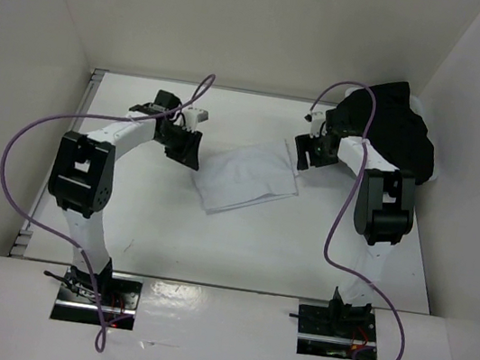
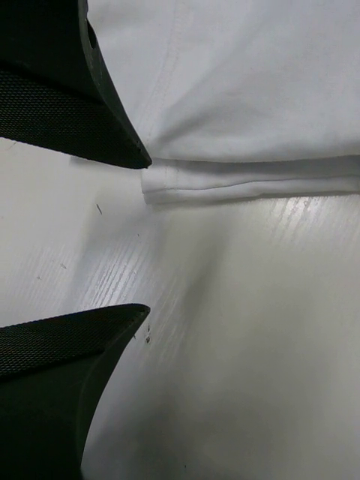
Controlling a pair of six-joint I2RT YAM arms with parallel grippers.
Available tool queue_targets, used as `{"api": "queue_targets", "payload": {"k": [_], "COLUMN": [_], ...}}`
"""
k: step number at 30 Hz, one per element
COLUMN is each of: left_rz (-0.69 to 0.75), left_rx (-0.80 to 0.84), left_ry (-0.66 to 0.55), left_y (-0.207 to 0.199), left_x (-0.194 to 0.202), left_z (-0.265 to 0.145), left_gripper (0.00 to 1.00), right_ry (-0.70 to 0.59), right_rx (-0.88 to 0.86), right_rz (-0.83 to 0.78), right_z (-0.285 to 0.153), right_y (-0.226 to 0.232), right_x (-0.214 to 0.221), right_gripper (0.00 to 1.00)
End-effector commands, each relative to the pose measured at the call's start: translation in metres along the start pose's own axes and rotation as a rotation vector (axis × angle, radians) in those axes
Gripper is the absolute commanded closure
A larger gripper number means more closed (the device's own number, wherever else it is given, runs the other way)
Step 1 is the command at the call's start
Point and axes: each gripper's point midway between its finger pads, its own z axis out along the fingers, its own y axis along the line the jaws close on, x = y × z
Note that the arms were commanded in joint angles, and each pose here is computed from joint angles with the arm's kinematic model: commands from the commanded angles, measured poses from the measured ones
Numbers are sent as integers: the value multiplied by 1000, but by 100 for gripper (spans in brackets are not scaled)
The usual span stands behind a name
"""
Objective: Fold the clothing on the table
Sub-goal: Fold the skirt
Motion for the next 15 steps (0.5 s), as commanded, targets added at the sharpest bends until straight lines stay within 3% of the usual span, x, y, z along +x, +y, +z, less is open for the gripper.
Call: {"api": "queue_targets", "payload": {"k": [1,15], "left_rz": [-11,-94], "left_rx": [106,124], "left_ry": [40,28], "left_y": [2,46], "left_x": [9,9], "left_z": [21,37], "left_gripper": [52,57], "right_ry": [-29,-13], "right_rx": [-23,-6], "right_rz": [-32,-48], "right_z": [-12,-21], "right_y": [6,6], "right_x": [-13,-3], "right_gripper": [23,23]}}
